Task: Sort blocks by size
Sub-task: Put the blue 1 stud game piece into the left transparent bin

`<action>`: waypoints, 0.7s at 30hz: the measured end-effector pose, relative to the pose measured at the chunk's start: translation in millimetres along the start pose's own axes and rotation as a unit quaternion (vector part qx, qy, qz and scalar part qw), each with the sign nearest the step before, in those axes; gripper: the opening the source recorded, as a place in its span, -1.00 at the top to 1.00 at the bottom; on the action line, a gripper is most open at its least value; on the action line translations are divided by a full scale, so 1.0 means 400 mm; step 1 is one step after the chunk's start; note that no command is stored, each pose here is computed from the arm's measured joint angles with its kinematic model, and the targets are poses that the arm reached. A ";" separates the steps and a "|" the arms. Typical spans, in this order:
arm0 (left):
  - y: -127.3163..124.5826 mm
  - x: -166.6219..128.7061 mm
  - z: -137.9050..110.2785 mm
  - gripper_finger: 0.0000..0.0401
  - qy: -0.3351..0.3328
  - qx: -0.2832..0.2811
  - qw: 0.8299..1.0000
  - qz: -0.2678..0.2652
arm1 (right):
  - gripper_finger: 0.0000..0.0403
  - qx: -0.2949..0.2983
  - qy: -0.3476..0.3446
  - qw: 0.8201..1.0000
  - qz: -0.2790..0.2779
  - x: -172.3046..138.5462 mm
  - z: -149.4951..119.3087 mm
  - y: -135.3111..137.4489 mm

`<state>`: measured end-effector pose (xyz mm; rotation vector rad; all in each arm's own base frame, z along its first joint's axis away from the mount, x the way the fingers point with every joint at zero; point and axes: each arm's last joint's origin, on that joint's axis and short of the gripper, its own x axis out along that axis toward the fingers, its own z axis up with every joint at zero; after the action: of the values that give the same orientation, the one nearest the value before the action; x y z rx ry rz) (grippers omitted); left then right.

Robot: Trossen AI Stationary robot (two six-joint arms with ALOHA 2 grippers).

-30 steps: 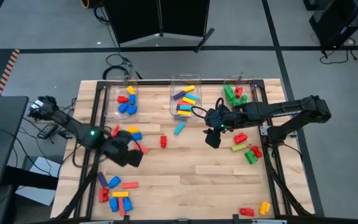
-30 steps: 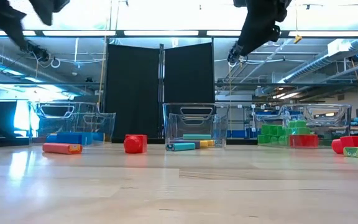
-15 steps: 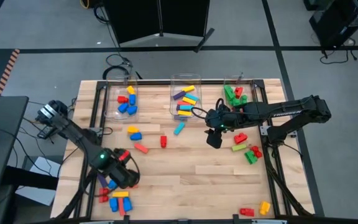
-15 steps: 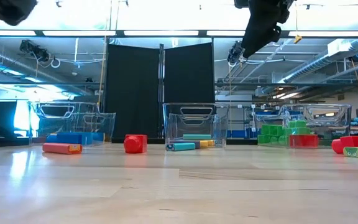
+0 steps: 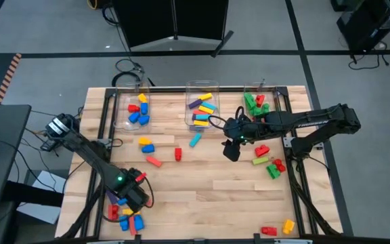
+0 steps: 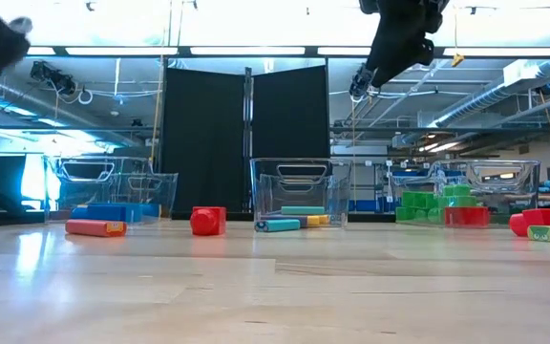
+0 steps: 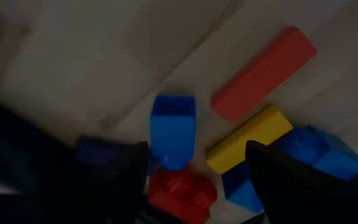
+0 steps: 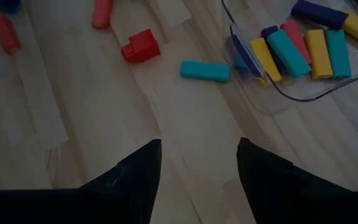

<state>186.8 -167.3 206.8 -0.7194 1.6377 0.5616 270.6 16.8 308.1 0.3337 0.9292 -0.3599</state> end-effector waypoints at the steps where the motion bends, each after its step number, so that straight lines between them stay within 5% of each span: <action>1: 0.002 0.015 0.002 -0.38 0.006 0.004 1.000 -0.004 | -0.07 0.004 0.000 1.000 0.000 0.000 0.000 0.000; 10: 0.052 0.113 0.010 -0.38 0.062 -0.008 0.998 0.014 | -0.07 0.034 -0.003 0.999 0.001 0.000 0.001 0.001; 21: 0.059 0.178 0.020 -0.24 0.067 0.010 0.996 -0.061 | -0.07 0.046 -0.007 0.999 0.003 0.000 0.003 0.002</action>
<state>167.7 -155.9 134.9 -0.8510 1.7075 0.4162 271.8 16.8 308.9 0.4176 0.9002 -0.3999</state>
